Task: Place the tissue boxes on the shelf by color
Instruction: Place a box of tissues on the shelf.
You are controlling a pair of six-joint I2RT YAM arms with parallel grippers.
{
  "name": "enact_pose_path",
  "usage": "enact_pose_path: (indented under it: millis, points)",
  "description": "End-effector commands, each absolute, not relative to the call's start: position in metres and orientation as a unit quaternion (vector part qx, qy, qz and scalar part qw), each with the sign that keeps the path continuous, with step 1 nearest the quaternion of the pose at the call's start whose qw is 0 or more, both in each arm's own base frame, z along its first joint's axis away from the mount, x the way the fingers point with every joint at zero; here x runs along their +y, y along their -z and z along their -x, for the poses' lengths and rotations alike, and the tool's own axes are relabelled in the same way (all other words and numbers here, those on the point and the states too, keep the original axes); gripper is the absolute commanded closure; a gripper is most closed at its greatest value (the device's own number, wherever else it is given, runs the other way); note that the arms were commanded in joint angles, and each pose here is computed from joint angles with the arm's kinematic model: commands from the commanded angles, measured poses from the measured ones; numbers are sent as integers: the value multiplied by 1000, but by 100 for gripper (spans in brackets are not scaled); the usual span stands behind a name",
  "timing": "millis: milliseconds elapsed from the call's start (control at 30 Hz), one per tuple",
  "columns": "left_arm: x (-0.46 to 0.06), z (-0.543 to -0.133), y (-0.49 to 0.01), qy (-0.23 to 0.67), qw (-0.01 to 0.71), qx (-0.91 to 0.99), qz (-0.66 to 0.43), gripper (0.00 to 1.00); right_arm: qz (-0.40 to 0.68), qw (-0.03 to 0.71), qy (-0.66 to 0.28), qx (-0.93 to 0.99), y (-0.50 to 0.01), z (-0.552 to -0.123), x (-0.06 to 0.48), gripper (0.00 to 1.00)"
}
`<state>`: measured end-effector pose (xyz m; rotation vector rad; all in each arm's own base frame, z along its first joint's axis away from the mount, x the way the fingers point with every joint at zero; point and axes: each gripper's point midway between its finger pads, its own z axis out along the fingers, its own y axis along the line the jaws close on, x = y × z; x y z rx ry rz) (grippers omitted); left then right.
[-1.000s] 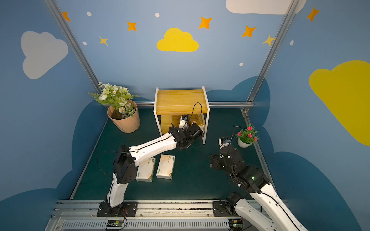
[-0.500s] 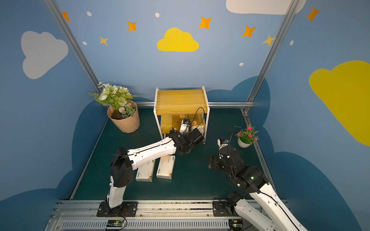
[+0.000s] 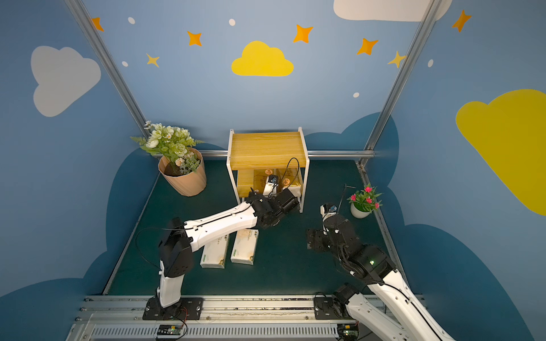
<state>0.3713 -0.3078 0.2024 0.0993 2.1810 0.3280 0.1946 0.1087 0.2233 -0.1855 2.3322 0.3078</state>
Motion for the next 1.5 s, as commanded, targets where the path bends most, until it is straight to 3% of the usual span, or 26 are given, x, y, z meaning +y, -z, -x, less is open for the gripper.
enact_pose_path:
  millis: [0,367,567,900,1467]
  points:
    - [-293,-381,-222,-120,455,882,-20,0,78,387,-129,910,-227,-197,114,11]
    - [-304,-406,-216,-124,457,879,-44,0,78,390,-130,909,-228,-194,111,11]
    - [-301,-402,-217,-123,459,879,-35,0,74,390,-127,909,-226,-192,108,2]
    - [-303,-382,-205,-86,488,868,-43,0,71,379,-127,914,-219,-192,109,2]
    - [-309,-387,-191,-64,513,855,-53,0,72,373,-128,916,-217,-189,109,2]
